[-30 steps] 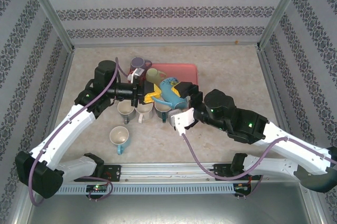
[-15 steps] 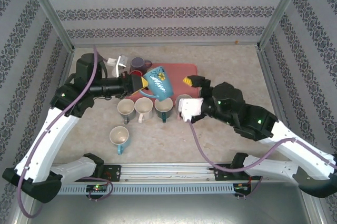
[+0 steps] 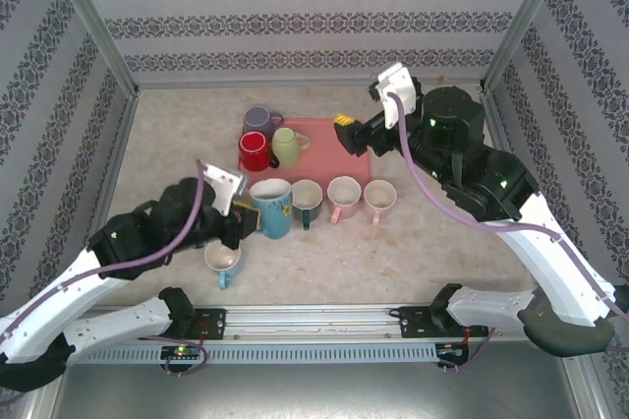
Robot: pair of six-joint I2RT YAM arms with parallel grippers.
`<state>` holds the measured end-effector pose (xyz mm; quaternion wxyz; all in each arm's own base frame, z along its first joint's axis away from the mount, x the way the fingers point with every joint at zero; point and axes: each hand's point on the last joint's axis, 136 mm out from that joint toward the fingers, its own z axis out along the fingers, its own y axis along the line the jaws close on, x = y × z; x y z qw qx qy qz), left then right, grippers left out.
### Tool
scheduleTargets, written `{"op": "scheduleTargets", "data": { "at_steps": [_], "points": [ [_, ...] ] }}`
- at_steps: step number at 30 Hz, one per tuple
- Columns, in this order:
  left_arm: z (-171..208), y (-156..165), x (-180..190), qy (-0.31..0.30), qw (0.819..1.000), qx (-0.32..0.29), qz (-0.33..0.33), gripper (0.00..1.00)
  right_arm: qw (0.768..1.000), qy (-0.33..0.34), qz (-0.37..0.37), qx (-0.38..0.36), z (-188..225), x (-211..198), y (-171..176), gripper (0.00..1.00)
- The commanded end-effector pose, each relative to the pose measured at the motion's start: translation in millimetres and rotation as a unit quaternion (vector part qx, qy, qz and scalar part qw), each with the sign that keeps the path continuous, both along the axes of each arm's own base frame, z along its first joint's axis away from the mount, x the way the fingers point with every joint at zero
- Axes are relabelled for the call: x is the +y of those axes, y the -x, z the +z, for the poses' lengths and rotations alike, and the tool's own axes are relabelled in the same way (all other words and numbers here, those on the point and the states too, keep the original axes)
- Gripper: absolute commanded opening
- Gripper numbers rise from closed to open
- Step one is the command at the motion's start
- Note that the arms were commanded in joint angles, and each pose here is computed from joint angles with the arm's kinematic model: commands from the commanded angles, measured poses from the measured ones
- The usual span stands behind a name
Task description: Turn the mug right side up
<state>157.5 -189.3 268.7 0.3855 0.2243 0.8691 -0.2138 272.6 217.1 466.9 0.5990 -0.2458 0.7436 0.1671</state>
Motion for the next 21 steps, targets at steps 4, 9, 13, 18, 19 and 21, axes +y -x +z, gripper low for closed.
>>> {"op": "scheduleTargets", "data": {
  "at_steps": [4,9,13,18,19,21],
  "points": [
    [0,-3,-27,-0.044,0.990,-0.131,-0.001,0.00,0.998,-0.054,0.005,0.040,1,6,0,0.98],
    [-33,0,-30,-0.034,0.993,-0.113,0.015,0.00,0.996,-0.059,-0.005,0.068,-14,7,-3,0.98],
    [-62,4,-34,-0.048,0.995,-0.085,0.015,0.00,0.994,-0.064,-0.020,0.090,-29,5,-5,0.98],
    [-87,13,-39,-0.037,0.998,-0.049,0.003,0.00,0.992,-0.062,-0.025,0.108,-43,6,-5,0.98],
    [-91,14,-38,-0.039,0.998,-0.043,0.004,0.00,0.992,-0.063,-0.023,0.111,-45,7,-5,0.98],
    [-100,16,-33,-0.045,0.998,-0.036,0.008,0.00,0.991,-0.064,-0.018,0.115,-48,9,-4,0.98]
  ]
}}
